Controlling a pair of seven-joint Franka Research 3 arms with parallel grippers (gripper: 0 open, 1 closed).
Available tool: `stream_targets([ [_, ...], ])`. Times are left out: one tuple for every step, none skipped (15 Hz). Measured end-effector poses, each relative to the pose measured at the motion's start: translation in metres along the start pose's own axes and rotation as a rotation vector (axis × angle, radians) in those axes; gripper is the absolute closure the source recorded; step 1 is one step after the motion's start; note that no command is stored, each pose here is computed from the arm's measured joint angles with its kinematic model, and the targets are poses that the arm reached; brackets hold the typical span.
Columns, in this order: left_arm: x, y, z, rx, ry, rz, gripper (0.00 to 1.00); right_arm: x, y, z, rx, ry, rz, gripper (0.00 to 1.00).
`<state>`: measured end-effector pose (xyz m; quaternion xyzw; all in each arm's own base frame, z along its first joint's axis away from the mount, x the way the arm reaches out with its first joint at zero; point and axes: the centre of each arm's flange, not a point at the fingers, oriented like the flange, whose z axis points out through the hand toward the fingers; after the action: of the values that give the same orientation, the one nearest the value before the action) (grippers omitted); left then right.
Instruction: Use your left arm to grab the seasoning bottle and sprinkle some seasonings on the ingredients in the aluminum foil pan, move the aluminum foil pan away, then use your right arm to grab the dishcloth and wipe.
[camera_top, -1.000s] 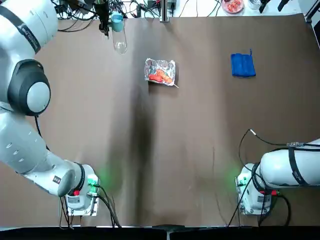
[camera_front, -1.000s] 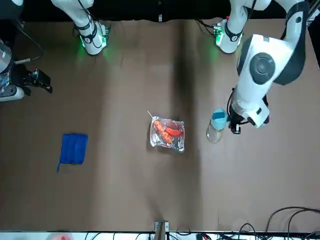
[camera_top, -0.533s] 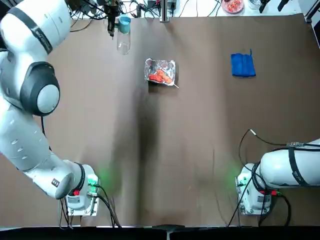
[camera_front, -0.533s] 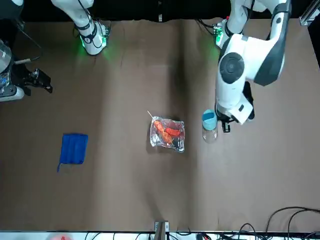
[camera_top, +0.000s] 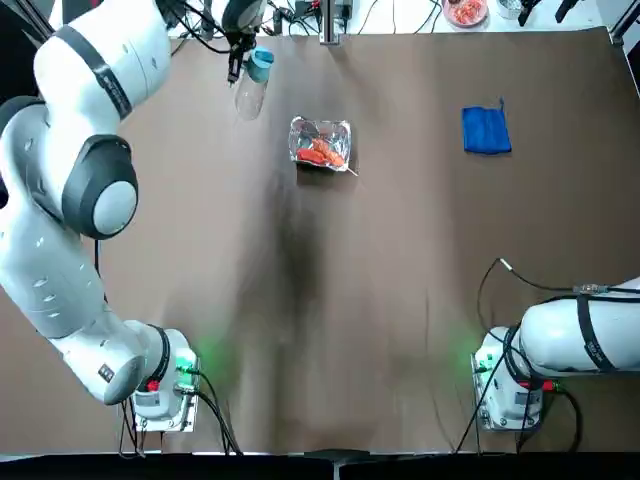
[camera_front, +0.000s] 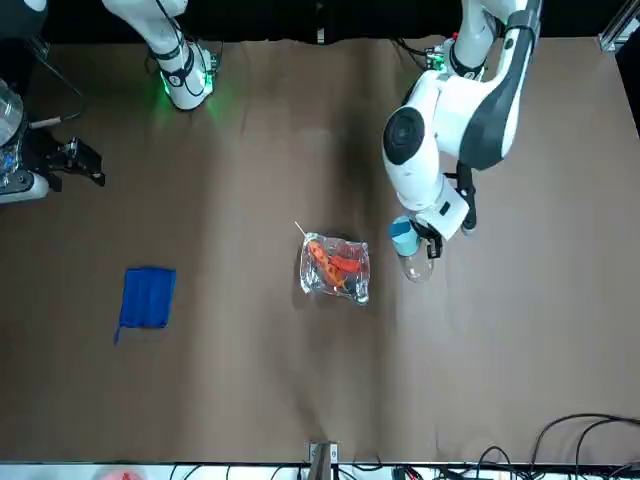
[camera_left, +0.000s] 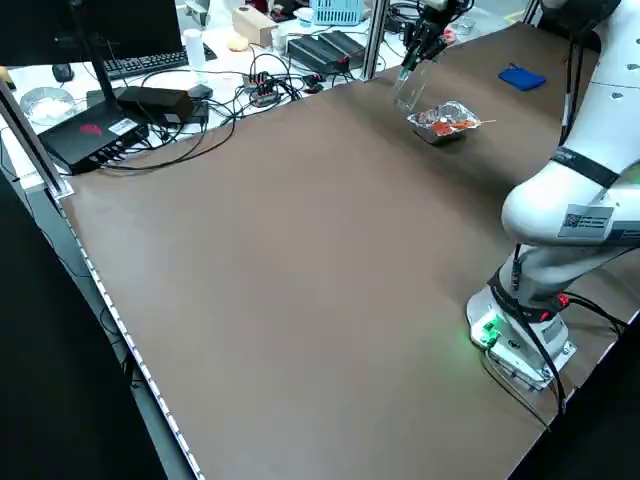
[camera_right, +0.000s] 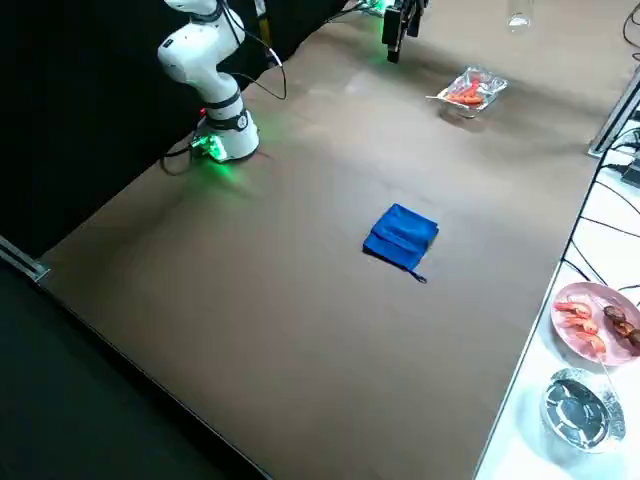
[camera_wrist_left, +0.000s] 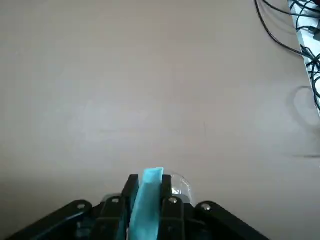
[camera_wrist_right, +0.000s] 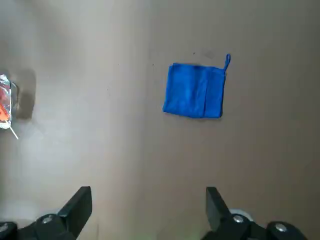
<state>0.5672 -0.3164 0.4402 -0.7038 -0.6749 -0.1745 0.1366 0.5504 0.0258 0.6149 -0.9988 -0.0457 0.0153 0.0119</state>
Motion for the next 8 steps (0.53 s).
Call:
stream_targets([
  [-0.004, -0.001, 0.002, 0.001, 0.013, 0.003, 0.78, 0.0, 0.0, 0.0, 0.0, 0.0, 0.0, 0.0],
  [-0.008, -0.003, 0.004, 0.002, 0.026, 0.006, 0.78, 0.0, 0.0, 0.0, 0.0, 0.0, 0.0, 0.0],
  [-0.012, -0.003, 0.006, 0.001, 0.041, 0.007, 0.78, 0.0, 0.0, 0.0, 0.0, 0.0, 0.0, 0.0],
  [-0.017, -0.004, 0.01, 0.001, 0.059, 0.005, 0.78, 0.0, 0.0, 0.0, 0.0, -0.001, 0.0, 0.0],
  [-0.029, -0.006, 0.023, 0.004, 0.106, -0.02, 0.78, -0.001, 0.0, 0.005, 0.001, -0.021, 0.0, 0.0],
  [-0.036, -0.006, 0.031, 0.004, 0.134, -0.028, 0.78, -0.002, 0.0, 0.008, 0.002, -0.03, 0.0, 0.0],
  [-0.043, -0.007, 0.037, 0.002, 0.158, -0.032, 0.78, -0.001, 0.001, 0.011, 0.002, -0.036, 0.001, 0.0],
  [-0.05, -0.009, 0.042, 0.001, 0.179, -0.029, 0.78, -0.001, 0.001, 0.012, 0.002, -0.037, 0.001, 0.0],
])
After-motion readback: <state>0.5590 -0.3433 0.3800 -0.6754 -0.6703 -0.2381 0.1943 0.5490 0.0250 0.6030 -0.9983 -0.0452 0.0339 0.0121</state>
